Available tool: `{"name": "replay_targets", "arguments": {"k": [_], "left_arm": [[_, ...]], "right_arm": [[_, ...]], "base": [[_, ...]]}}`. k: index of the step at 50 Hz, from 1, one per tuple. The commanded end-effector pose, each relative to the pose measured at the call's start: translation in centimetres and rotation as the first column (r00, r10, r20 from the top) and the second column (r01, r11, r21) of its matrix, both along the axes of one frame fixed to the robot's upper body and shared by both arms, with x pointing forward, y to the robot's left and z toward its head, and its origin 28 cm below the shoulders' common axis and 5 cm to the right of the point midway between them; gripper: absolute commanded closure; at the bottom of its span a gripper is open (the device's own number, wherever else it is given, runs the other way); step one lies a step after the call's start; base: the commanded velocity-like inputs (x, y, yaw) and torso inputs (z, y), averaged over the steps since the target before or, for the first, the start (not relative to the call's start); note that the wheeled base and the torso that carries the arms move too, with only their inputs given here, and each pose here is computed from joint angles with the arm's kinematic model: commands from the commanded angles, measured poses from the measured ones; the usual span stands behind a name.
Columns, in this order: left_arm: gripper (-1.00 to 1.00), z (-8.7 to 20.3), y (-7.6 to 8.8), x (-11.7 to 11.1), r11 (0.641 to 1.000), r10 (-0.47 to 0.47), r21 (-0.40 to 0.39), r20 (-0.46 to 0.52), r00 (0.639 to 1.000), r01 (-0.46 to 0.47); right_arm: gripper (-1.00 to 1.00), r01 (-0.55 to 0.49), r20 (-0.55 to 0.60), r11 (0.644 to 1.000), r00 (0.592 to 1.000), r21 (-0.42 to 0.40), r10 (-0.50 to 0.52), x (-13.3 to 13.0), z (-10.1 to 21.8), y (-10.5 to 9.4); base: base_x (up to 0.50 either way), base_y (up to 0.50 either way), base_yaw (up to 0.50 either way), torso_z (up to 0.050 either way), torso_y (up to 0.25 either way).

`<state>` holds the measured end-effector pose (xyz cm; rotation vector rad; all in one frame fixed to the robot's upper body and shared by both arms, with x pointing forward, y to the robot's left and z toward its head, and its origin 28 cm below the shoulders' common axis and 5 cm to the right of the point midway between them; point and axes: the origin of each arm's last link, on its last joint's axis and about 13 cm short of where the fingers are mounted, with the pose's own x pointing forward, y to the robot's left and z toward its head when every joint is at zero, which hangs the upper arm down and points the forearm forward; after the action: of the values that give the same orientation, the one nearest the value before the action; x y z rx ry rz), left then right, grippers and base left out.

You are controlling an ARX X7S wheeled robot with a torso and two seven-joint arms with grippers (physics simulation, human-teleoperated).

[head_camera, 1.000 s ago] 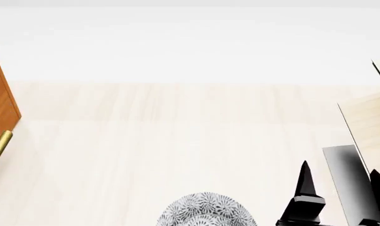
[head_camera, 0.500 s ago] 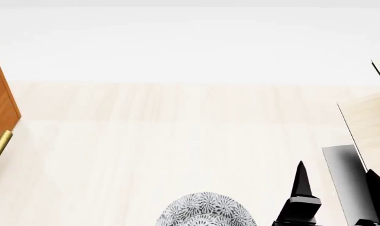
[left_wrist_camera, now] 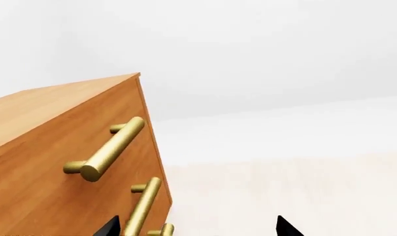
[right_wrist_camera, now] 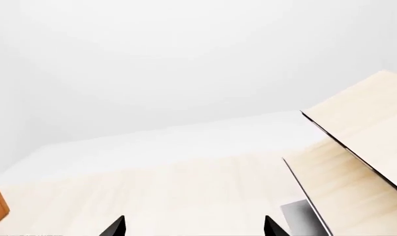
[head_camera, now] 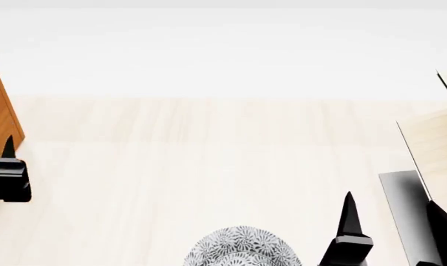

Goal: Close the top drawer of the cabinet and put the bowl on top of it.

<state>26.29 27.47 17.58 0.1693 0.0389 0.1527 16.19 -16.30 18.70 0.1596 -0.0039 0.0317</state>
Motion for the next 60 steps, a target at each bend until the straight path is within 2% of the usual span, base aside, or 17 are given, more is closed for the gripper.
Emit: {"name": "replay_targets", "arguments": {"k": [1, 8, 20, 30, 35, 41, 43, 45, 46, 47, 48, 51, 53, 54, 56, 60], "left_arm": [[-1.0, 0.3, -1.8, -4.0, 0.99, -0.142, 0.02, 0.032, 0.989, 0.142], [-1.0, 0.7, -2.3, -4.7, 0.983, -0.182, 0.002, 0.048, 0.982, 0.182], [-1.0, 0.3, -2.8, -6.0, 0.973, -0.225, 0.052, 0.047, 0.973, 0.223], [-1.0, 0.5, -2.5, -6.5, 0.967, -0.254, 0.052, 0.059, 0.965, 0.251], [-1.0, 0.4, -2.5, -6.9, 0.96, -0.271, 0.092, 0.072, 0.96, 0.264], [-1.0, 0.8, -2.4, -6.6, 0.969, -0.243, 0.071, 0.068, 0.968, 0.238], [-1.0, 1.0, -2.4, -6.7, 0.964, -0.263, 0.046, 0.046, 0.964, 0.261], [-1.0, 1.1, -2.5, -6.7, 0.959, -0.273, 0.091, 0.05, 0.961, 0.268], [-1.0, 1.1, -2.5, -6.7, 0.944, -0.295, 0.18, 0.094, 0.951, 0.275], [-1.0, 1.0, -2.6, -6.8, 0.93, -0.319, 0.207, 0.055, 0.946, 0.302], [-1.0, 1.2, -2.7, -6.7, 0.941, -0.319, 0.134, 0.051, 0.946, 0.31], [-1.0, 1.7, -2.9, -6.8, 0.929, -0.354, 0.134, 0.052, 0.934, 0.345], [-1.0, 2.2, -3.1, -6.7, 0.915, -0.396, 0.095, 0.036, 0.917, 0.392], [-1.0, 2.4, -3.1, -6.6, 0.925, -0.373, 0.092, 0.049, 0.926, 0.368], [-1.0, 2.9, -3.2, -6.4, 0.919, -0.386, 0.107, 0.047, 0.921, 0.38], [-1.0, 3.9, -3.3, -5.9, 0.913, -0.408, 0.014, 0.013, 0.913, 0.408]], "right_arm": [[-1.0, -0.007, -0.005, 1.0, 1.0, 0.003, 0.007, 0.1, -0.4, 0.1], [-1.0, -0.005, -0.013, 1.0, 1.0, 0.009, 0.005, 0.1, -0.9, -0.1], [-1.0, 0.004, -0.016, 1.0, 1.0, 0.014, -0.004, 0.0, -1.2, -0.4], [-1.0, 0.002, -0.02, 1.0, 1.0, 0.013, -0.002, 0.1, -1.4, -0.3], [-1.0, -0.003, -0.019, 1.0, 1.0, 0.011, 0.004, 0.0, -1.3, -0.1], [-1.0, -0.001, -0.021, 1.0, 1.0, 0.011, 0.002, 0.0, -1.4, -0.2], [-1.0, -0.001, -0.018, 1.0, 1.0, 0.001, 0.001, 0.0, -1.4, -0.2], [-1.0, -0.001, -0.022, 1.0, 1.0, 0.003, 0.001, 0.0, -1.4, -0.2], [-1.0, -0.002, -0.02, 1.0, 1.0, 0.004, 0.002, -0.1, -1.4, -0.2], [-1.0, -0.004, -0.02, 1.0, 1.0, 0.008, 0.004, -0.1, -1.3, -0.2], [-1.0, -0.004, -0.02, 1.0, 1.0, 0.007, 0.004, -0.2, -1.4, -0.2], [-1.0, -0.003, -0.019, 1.0, 1.0, 0.007, 0.003, -0.2, -1.3, -0.3], [-1.0, -0.002, -0.018, 1.0, 1.0, 0.007, 0.002, -0.2, -1.3, -0.3], [-1.0, -0.002, -0.018, 1.0, 1.0, 0.008, 0.002, -0.3, -1.2, -0.3], [-1.0, 0.0, -0.017, 1.0, 1.0, 0.008, 0.0, -0.3, -1.2, -0.4], [-1.0, 0.001, -0.016, 1.0, 1.0, 0.008, 0.0, -0.3, -1.2, -0.4]], "base": [[0.0, 0.0, 0.0, 0.0, 0.0], [0.0, 0.0, 0.0, 0.0, 0.0], [0.0, 0.0, 0.0, 0.0, 0.0], [0.0, 0.0, 0.0, 0.0, 0.0], [0.0, 0.0, 0.0, 0.0, 0.0], [0.0, 0.0, 0.0, 0.0, 0.0], [0.0, 0.0, 0.0, 0.0, 0.0], [0.0, 0.0, 0.0, 0.0, 0.0], [0.0, 0.0, 0.0, 0.0, 0.0], [0.0, 0.0, 0.0, 0.0, 0.0], [0.0, 0.0, 0.0, 0.0, 0.0], [0.0, 0.0, 0.0, 0.0, 0.0], [0.0, 0.0, 0.0, 0.0, 0.0], [0.0, 0.0, 0.0, 0.0, 0.0], [0.0, 0.0, 0.0, 0.0, 0.0], [0.0, 0.0, 0.0, 0.0, 0.0]]}}
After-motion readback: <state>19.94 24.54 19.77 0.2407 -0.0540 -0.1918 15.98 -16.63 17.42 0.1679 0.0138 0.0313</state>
